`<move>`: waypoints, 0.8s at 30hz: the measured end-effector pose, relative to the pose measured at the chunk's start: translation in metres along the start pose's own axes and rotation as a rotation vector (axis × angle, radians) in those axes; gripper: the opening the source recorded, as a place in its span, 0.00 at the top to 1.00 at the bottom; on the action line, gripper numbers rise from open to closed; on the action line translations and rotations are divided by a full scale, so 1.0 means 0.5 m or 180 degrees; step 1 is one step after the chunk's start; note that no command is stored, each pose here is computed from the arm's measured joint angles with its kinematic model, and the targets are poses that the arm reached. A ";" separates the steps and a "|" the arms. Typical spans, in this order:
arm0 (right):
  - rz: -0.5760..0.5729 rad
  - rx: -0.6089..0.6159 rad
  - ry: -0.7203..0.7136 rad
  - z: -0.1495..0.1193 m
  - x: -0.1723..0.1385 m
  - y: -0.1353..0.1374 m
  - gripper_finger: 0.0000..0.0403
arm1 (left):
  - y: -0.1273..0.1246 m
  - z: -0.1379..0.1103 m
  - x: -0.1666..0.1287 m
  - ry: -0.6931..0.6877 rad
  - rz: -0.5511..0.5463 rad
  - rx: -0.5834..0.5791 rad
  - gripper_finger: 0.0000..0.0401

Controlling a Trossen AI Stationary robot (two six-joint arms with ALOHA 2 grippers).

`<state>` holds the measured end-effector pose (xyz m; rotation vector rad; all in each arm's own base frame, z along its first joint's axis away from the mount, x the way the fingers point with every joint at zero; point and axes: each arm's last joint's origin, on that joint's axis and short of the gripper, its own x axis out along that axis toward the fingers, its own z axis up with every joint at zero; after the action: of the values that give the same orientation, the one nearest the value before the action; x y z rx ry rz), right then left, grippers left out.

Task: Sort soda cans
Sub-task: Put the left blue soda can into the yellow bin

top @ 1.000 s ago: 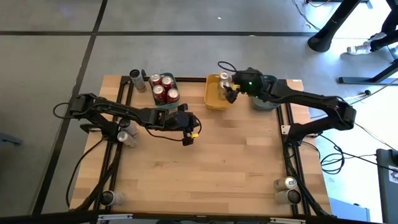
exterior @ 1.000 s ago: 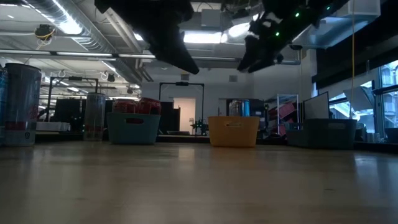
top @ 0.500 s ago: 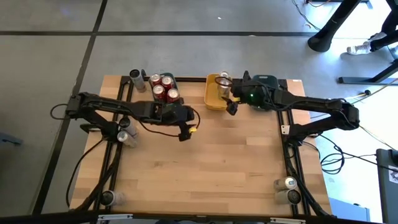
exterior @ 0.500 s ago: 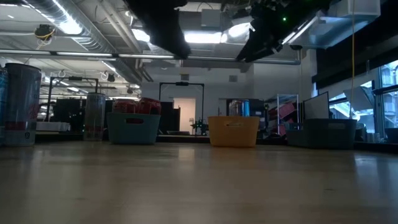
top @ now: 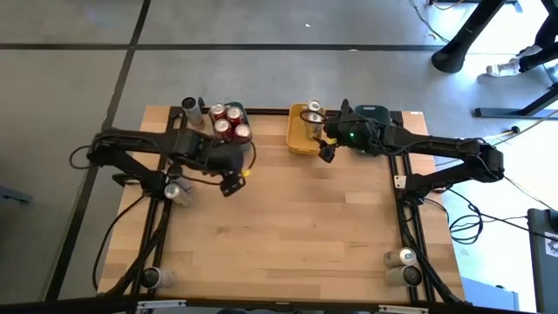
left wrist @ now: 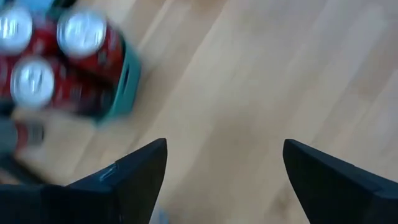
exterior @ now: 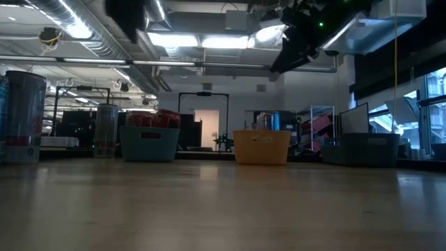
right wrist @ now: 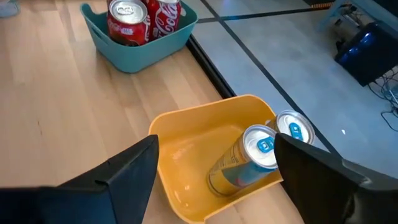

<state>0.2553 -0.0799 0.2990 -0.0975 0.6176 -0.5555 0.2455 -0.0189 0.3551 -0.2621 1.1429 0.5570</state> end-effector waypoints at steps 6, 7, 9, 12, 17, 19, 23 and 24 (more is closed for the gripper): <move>0.0007 -0.0021 0.0065 -0.004 0.000 0.000 0.21 | -0.005 -0.053 -0.017 0.0404 0.0315 -0.0418 0.24; 0.0007 -0.0022 0.0067 -0.004 0.000 0.000 0.21 | -0.010 -0.057 -0.019 0.0399 0.0295 -0.0506 0.24; 0.0009 -0.0027 0.0082 -0.005 0.000 0.000 0.21 | -0.018 -0.067 -0.021 0.0449 0.0199 -0.0637 0.24; 0.0009 -0.0029 0.0084 -0.005 0.000 0.000 0.21 | -0.025 -0.081 -0.018 0.0565 0.0181 -0.0845 0.24; 0.0084 -0.0026 0.0079 -0.005 0.000 0.002 0.21 | -0.038 -0.113 0.000 0.0812 0.0223 -0.0957 0.24; 0.0099 -0.0029 0.0083 -0.006 0.000 0.002 0.21 | -0.045 -0.128 0.009 0.0956 0.0221 -0.0933 0.24; 0.0123 -0.0034 0.0095 -0.006 0.000 0.003 0.21 | -0.054 -0.157 0.022 0.1195 0.0229 -0.0797 0.24; 0.0122 -0.0033 0.0091 -0.006 0.000 0.003 0.21 | -0.056 -0.163 0.024 0.1229 0.0244 -0.0767 0.24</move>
<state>0.2542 -0.0785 0.2961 -0.0875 0.6490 -0.5174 0.2003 -0.0774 0.3088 -0.5529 1.4638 0.7337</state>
